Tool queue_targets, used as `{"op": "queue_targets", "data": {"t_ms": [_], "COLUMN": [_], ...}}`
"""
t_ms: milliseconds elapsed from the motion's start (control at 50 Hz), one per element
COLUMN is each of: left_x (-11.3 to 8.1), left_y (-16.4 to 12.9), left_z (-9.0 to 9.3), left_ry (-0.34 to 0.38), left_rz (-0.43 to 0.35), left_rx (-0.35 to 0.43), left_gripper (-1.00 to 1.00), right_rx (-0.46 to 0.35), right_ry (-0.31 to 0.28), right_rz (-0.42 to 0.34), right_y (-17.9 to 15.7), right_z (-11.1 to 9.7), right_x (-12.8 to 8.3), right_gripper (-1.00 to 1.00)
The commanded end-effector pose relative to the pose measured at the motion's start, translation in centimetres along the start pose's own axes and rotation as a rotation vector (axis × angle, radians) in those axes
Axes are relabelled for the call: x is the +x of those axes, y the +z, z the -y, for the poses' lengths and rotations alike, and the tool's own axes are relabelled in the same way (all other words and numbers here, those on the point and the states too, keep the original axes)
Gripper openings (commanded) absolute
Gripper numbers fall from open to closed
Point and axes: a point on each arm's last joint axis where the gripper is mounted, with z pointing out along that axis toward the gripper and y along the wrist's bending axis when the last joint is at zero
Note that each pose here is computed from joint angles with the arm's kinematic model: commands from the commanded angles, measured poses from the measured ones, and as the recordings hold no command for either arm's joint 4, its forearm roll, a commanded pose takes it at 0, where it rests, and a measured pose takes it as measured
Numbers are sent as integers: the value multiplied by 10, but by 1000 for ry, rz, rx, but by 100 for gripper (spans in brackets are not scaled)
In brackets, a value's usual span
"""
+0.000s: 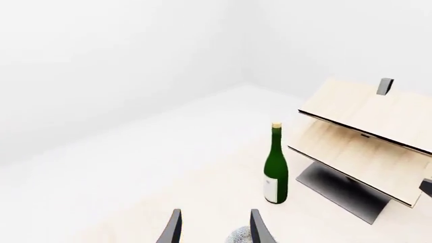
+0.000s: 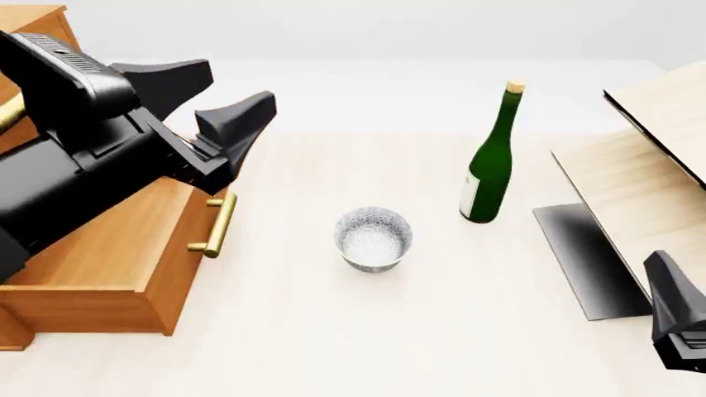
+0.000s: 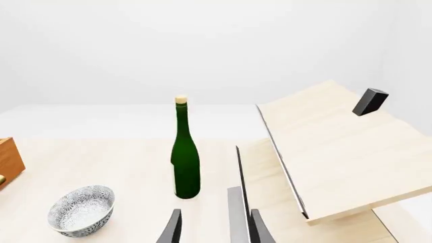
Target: Put the bowl in the bottom drawer of the cabinet.
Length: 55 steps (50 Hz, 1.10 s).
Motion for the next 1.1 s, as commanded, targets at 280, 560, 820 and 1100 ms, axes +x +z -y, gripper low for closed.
{"op": "queue_targets", "data": {"t_ms": [280,560,820,1100], "left_x": [-13,-20,-20,-18], "left_y": [53,78,103,115], "left_z": [-2,-3,0,5], "left_ry": [-2,-3,2,-11], "left_rz": [-174,-273,-378,-439], "left_rx": [15,23,45,61], "left_gripper": [100,100,100,100], "right_rx": [0,0,0,0], "right_ry": [0,0,0,0], "right_rz": [0,0,0,0], "right_y": [0,0,0,0], "right_z": [0,0,0,0], "right_x": [0,0,0,0], "right_gripper": [100,100,100,100]}}
